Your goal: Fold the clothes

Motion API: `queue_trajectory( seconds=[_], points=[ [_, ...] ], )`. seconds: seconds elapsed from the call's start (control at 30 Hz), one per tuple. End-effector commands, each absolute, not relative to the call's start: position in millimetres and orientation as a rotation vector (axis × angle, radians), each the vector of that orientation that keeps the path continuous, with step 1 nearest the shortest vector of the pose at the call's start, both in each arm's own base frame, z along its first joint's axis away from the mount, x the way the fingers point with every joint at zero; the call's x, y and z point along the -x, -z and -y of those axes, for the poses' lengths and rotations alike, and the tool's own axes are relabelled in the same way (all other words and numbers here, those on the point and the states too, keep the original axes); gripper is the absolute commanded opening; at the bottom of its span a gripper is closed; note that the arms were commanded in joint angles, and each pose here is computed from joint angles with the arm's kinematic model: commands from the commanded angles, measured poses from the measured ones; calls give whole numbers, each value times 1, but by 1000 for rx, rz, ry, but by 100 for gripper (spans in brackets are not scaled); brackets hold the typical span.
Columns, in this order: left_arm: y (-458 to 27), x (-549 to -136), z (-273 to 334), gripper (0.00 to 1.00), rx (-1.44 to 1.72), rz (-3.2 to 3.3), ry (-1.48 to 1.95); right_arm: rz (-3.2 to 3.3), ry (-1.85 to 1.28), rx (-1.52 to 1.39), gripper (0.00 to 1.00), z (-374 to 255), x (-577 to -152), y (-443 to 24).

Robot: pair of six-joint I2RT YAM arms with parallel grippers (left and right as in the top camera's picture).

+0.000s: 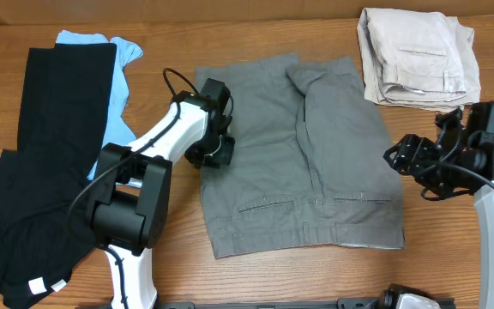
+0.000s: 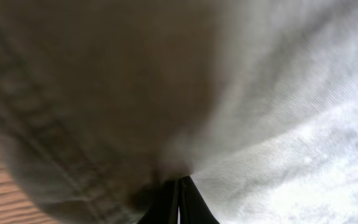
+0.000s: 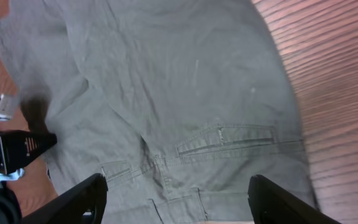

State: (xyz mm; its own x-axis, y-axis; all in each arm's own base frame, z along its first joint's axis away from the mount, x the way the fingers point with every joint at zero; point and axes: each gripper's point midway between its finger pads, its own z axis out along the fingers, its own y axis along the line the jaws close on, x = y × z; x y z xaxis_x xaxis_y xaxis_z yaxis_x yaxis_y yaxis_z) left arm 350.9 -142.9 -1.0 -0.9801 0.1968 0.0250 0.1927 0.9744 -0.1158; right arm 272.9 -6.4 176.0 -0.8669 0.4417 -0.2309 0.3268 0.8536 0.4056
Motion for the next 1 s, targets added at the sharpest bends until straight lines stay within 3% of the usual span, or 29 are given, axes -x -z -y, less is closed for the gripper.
queue_trajectory(
  seconds=[0.0, 0.7, 0.73, 0.77, 0.8, 0.87, 0.97],
  points=[
    [13, -361, 105, 4, 185, 3126, -23, -2733, -519, -626, 76, -1, -269, -163],
    [5, -438, 33, 4, 38, 3394, -11, -2787, -543, -677, 77, -12, -258, -137],
    [1, -441, 28, 9, 19, 3398, -10, -2785, -543, -676, 77, -12, -258, -137],
    [-6, -444, 25, 25, 3, 3396, -16, -2782, -543, -674, 77, -12, -259, -137],
    [-13, -446, 23, 47, -5, 3390, -22, -2780, -544, -673, 77, -12, -260, -138],
    [-47, -451, 20, 79, -18, 3364, -21, -2760, -557, -678, 77, -13, -262, -144],
    [-93, -452, 25, 82, -13, 3343, -58, -2715, -560, -677, 77, -13, -264, -159]
  ],
)
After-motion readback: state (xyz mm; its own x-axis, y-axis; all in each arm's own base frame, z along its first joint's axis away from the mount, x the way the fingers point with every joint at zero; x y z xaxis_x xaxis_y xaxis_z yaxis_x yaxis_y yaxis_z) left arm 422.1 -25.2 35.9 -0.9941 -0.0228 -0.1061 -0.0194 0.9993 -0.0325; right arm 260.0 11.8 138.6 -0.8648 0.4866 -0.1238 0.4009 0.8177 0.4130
